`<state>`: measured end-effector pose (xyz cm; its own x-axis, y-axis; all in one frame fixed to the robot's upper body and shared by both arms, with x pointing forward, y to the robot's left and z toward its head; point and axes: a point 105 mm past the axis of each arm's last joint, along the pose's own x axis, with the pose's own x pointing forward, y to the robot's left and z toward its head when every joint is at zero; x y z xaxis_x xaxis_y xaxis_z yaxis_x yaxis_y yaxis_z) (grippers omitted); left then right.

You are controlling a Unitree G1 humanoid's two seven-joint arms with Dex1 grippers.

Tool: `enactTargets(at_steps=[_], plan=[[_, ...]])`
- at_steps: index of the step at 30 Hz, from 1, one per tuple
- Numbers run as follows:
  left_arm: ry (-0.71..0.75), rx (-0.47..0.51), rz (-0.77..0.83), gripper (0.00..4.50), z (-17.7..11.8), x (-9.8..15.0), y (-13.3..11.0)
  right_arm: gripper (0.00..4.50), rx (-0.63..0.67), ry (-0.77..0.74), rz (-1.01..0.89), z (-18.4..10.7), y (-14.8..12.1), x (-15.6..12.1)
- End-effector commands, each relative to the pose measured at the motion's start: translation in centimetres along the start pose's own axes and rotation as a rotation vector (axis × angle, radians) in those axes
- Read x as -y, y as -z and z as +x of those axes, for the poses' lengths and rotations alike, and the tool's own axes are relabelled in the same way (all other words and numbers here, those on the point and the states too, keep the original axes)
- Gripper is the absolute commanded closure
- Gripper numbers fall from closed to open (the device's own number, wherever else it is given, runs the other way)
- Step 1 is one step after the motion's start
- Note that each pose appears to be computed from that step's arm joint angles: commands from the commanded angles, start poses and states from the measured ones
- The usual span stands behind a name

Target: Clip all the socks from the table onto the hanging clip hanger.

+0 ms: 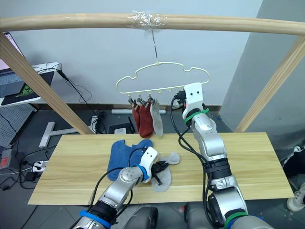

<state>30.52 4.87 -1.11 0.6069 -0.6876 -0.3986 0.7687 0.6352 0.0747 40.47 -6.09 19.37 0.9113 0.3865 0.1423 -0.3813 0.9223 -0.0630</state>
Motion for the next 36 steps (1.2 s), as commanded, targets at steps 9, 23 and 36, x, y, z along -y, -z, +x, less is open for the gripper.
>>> enactTargets(at_steps=[9,23,36], plan=[[-0.177,0.437,-0.008,4.48,-2.2,-2.5,-9.2,4.50,-0.049,0.026,0.052,-0.1,-0.4,1.2],[-0.193,0.497,0.001,4.48,-1.8,-3.0,-11.4,4.50,-0.198,-0.016,0.336,-0.3,-0.2,0.3],[-0.230,0.577,-0.017,4.48,-2.0,-4.4,-13.8,4.50,-0.292,-0.081,0.404,-1.0,0.3,-0.4]])
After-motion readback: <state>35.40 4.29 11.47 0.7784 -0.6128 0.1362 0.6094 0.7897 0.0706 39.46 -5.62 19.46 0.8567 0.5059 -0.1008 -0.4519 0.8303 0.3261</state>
